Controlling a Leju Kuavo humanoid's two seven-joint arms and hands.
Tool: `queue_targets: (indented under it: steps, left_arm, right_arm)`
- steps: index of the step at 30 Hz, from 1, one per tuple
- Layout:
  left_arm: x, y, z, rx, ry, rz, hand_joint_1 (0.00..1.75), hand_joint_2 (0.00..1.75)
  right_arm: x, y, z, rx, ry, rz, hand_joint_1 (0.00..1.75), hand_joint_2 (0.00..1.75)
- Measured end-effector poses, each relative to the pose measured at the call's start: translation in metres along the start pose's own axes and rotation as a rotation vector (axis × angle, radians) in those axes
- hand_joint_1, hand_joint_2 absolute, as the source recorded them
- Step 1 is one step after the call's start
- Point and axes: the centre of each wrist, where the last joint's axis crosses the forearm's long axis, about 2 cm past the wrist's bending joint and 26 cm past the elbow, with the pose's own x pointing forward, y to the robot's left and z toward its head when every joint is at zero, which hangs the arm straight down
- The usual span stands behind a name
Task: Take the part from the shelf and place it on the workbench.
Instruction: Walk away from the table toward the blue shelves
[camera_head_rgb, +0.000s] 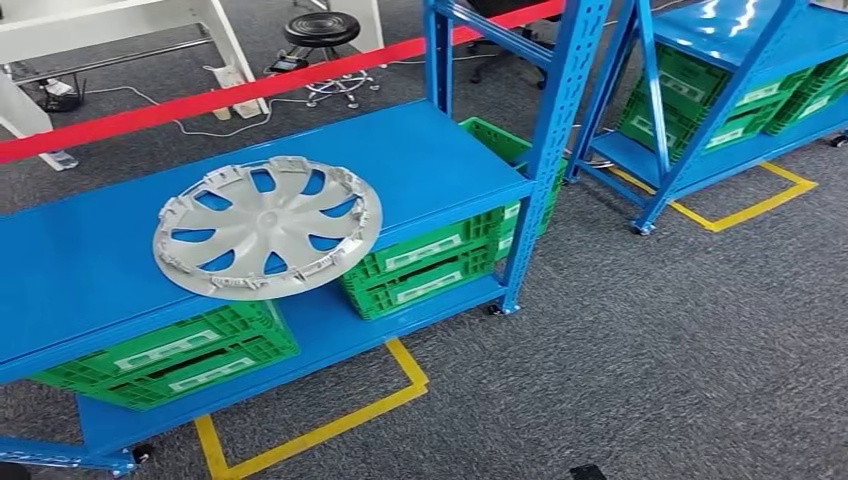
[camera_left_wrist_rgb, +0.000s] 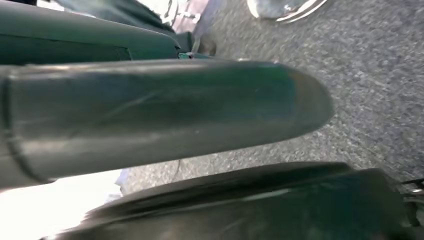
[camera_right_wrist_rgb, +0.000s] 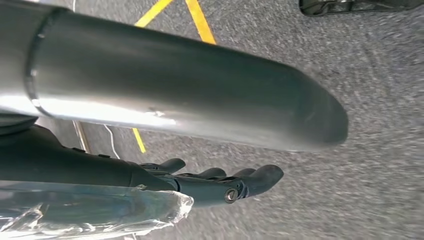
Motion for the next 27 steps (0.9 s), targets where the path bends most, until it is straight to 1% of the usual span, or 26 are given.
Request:
queue_targets:
  steps: [4, 7, 11, 19, 27]
  left_arm:
    - [0.0031, 0.0011, 0.0003, 0.004, -0.006, 0.001, 0.00, 0.00]
    - [-0.0003, 0.0000, 0.0000, 0.002, 0.000, 0.001, 0.00, 0.00]
    - [0.0023, -0.0014, 0.0007, -0.001, -0.012, 0.009, 0.00, 0.00]
    - [0.0012, -0.0016, 0.0007, 0.006, -0.085, 0.133, 0.00, 0.00]
    - [0.0008, -0.0010, 0.0005, 0.013, -0.098, 0.179, 0.00, 0.00]
  right_arm:
    - [0.0018, 0.0003, 0.0002, -0.002, -0.008, 0.005, 0.00, 0.00]
    - [0.0041, -0.0003, 0.0001, -0.004, -0.017, 0.009, 0.00, 0.00]
    - [0.0004, 0.0007, 0.0003, -0.002, -0.012, 0.013, 0.00, 0.00]
    - [-0.0015, 0.0009, 0.0004, -0.005, -0.012, 0.004, 0.00, 0.00]
    - [-0.0042, 0.0014, 0.0005, -0.007, -0.008, -0.002, 0.00, 0.00]
